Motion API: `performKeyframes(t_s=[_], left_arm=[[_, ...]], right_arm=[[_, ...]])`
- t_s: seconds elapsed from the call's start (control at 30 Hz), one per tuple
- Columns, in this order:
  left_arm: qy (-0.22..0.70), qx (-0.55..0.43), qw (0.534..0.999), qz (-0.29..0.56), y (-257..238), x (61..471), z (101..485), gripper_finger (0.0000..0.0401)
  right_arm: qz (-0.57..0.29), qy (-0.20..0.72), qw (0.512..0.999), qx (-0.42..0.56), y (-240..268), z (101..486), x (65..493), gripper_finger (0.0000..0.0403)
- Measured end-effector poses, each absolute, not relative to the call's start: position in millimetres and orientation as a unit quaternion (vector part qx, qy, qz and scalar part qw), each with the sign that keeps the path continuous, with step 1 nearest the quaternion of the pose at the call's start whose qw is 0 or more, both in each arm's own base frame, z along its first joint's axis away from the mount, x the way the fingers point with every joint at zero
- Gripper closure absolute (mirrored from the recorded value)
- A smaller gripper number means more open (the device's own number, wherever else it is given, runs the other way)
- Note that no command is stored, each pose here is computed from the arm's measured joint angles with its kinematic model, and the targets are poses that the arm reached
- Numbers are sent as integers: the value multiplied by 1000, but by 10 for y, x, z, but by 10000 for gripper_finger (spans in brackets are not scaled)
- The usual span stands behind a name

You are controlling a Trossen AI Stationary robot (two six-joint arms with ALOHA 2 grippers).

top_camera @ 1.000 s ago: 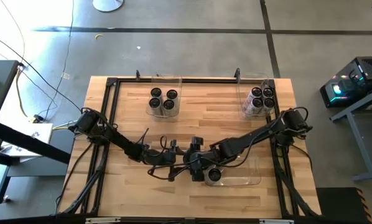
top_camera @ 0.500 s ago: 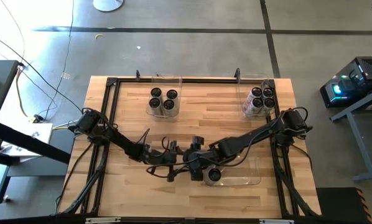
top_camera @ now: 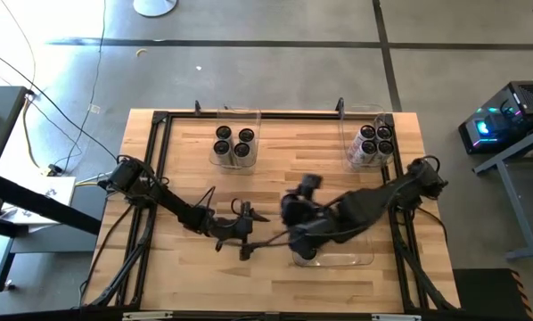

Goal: Sort soda cans
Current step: Put the white/blue soda can into the bottom right transparent bin

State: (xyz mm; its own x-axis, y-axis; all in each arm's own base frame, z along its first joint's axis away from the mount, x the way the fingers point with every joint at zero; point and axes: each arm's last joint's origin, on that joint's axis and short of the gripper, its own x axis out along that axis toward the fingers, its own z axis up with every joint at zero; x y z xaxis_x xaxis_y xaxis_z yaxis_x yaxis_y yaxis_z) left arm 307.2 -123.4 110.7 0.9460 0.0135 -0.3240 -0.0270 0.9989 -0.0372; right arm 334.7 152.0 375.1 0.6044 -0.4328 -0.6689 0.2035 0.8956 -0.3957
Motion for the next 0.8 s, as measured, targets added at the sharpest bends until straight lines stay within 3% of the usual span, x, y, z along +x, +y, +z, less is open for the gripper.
performKeyframes(t_s=[0.17,0.33,0.63,0.8], left_arm=[[167,-21,986,13,-1235,3068,1100,57],[165,-26,986,8,-1260,3061,1107,56],[162,-31,986,10,-1264,3062,1114,56],[158,-40,987,12,-1264,3065,1121,56]], right_arm=[[-204,409,883,-105,1622,4169,2906,162],[-136,385,912,-41,1878,4386,2563,162],[-98,353,930,37,2138,4519,2044,162],[-95,370,923,51,2285,4372,1943,162]])
